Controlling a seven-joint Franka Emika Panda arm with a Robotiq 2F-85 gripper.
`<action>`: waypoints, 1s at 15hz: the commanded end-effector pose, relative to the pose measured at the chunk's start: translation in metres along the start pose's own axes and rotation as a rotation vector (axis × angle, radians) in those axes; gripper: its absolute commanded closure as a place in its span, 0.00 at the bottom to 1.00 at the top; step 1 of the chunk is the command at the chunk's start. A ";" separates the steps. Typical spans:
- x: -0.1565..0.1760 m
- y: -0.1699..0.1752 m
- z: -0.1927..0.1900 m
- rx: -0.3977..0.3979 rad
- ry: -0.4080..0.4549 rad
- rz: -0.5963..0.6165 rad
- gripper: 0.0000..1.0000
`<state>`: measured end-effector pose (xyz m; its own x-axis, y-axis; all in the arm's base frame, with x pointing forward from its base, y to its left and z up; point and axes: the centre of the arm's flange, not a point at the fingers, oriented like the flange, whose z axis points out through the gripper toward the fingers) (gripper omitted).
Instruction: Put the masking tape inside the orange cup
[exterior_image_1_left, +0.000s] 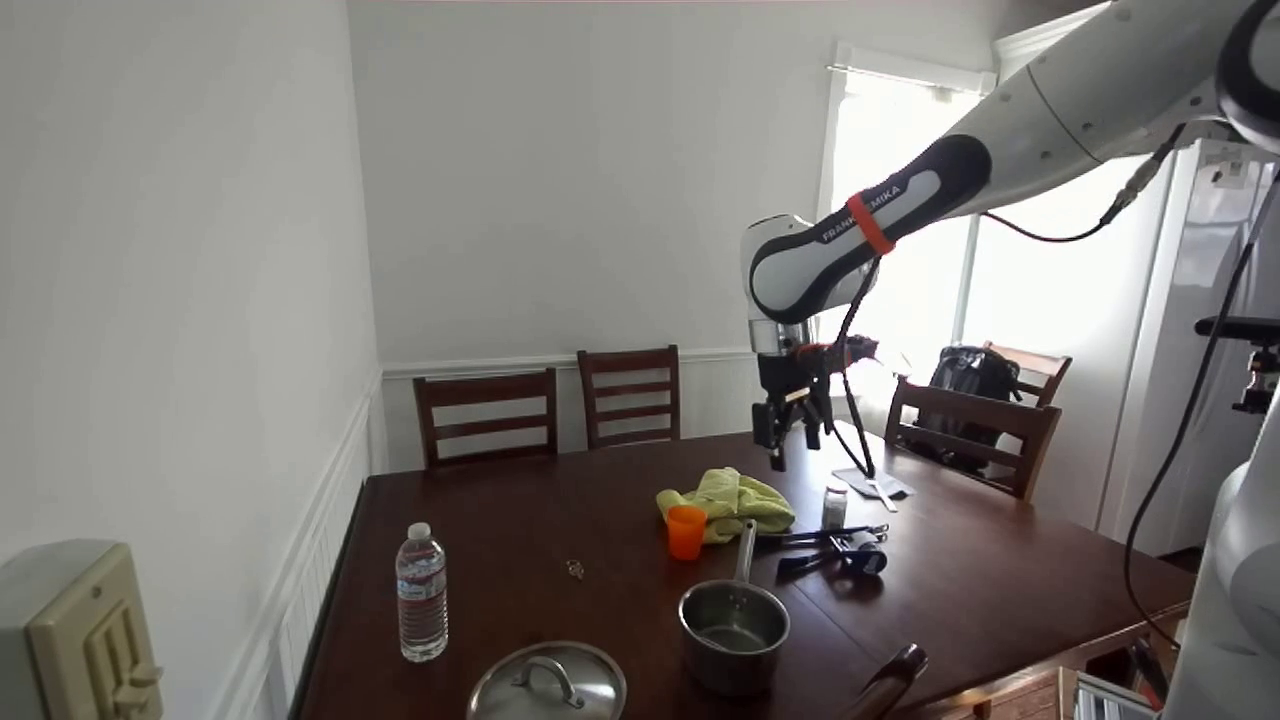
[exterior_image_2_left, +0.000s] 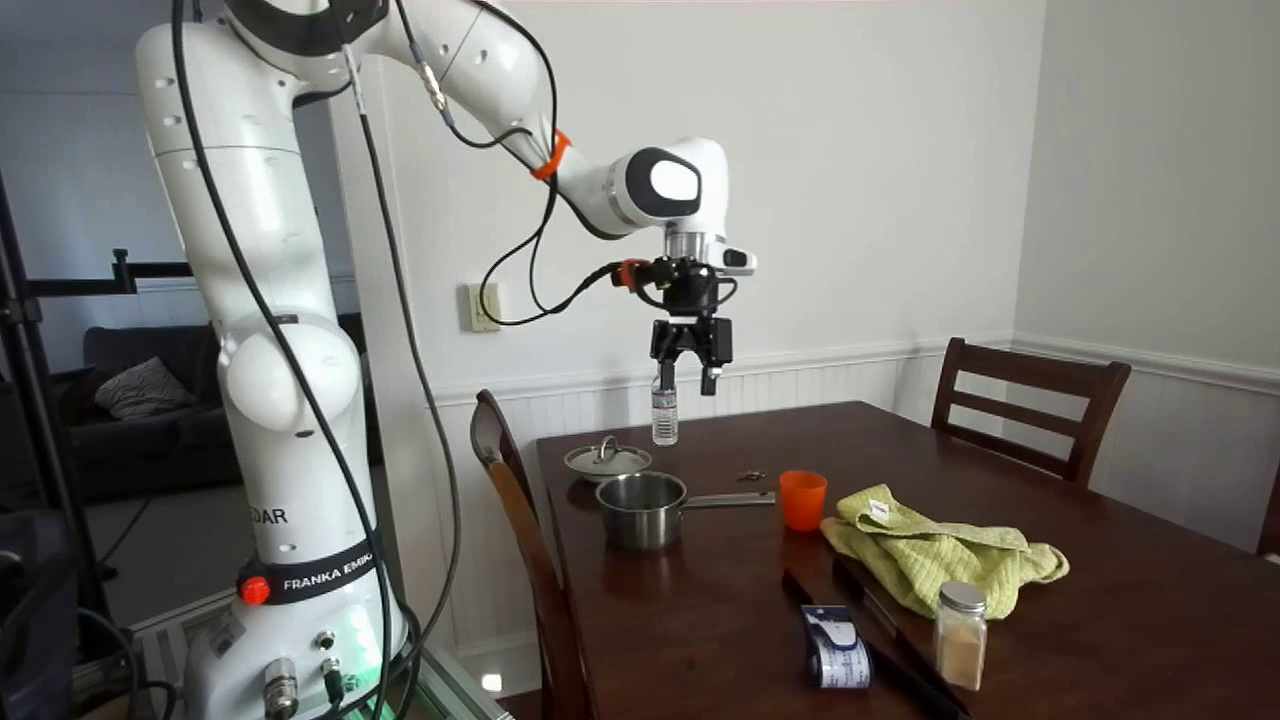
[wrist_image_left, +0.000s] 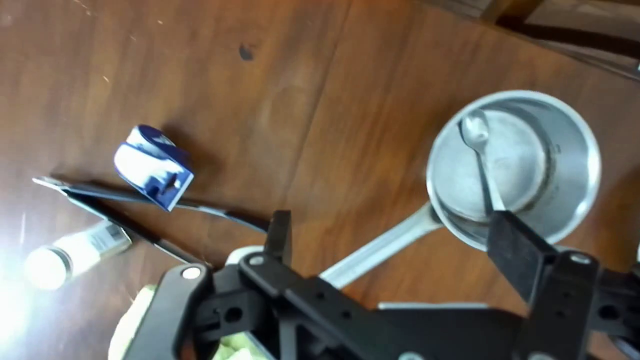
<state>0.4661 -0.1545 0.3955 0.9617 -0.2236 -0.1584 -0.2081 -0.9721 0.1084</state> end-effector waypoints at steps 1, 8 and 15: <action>0.029 0.083 0.003 -0.031 -0.200 -0.025 0.00; 0.012 0.112 0.022 0.006 -0.295 0.023 0.00; 0.030 0.210 0.066 -0.032 -0.229 -0.367 0.00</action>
<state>0.4411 -0.3112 0.3730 0.9074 -0.0216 -0.4197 0.0090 -0.9974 0.0709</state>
